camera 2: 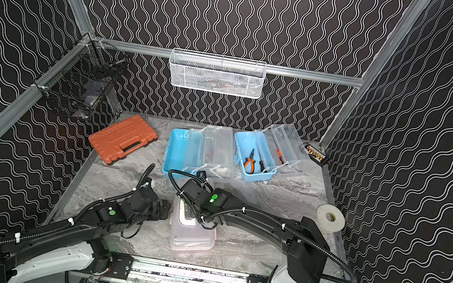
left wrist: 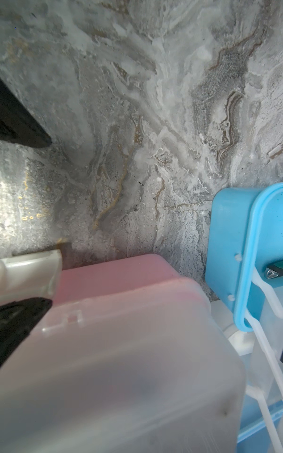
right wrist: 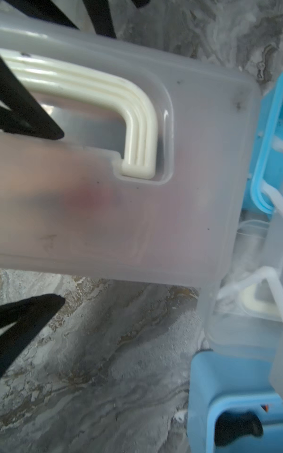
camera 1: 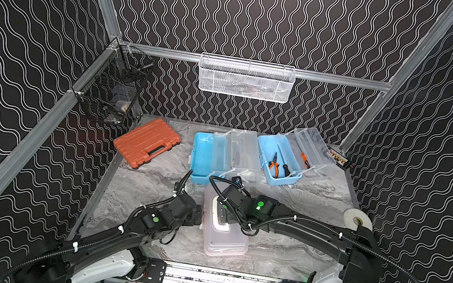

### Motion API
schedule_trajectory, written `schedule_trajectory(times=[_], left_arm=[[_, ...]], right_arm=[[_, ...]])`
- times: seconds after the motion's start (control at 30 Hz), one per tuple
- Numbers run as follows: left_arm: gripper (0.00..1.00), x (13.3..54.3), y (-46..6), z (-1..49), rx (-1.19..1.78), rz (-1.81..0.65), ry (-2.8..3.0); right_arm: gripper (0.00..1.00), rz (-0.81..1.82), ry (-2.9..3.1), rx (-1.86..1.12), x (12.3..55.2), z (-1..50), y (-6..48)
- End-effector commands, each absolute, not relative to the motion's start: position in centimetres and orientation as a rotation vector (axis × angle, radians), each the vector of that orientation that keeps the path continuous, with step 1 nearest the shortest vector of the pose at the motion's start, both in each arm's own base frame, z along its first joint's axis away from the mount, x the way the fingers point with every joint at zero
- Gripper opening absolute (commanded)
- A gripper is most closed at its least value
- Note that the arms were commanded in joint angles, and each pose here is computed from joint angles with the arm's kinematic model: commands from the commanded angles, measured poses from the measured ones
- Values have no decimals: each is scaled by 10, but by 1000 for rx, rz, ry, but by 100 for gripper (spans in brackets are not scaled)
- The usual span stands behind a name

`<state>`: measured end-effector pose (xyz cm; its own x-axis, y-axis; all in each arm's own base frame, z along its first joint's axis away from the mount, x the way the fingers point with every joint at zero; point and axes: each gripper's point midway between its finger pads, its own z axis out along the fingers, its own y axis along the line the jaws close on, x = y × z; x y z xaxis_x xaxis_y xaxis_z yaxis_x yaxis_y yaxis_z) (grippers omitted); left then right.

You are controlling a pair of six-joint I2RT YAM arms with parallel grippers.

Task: Close toolboxes
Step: Move the toolbox to the center of the board.

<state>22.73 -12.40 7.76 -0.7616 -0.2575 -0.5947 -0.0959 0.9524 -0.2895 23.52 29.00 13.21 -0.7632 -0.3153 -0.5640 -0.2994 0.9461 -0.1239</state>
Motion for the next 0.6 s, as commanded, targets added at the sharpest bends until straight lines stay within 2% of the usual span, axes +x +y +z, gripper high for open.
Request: schedule_trajectory(times=[0.0,0.27,0.57], left_arm=[[99,229,-126,81,-253,-342,2413],[99,226,-119,72,-265,-284,2445],[99,234,-125,65,-257,-276,2448]], right_arm=[[97,-504,2452,-562,236,123,226],[97,-565,2388,-588,244,134,220],[99,-54,2436,-622,220,182,260]])
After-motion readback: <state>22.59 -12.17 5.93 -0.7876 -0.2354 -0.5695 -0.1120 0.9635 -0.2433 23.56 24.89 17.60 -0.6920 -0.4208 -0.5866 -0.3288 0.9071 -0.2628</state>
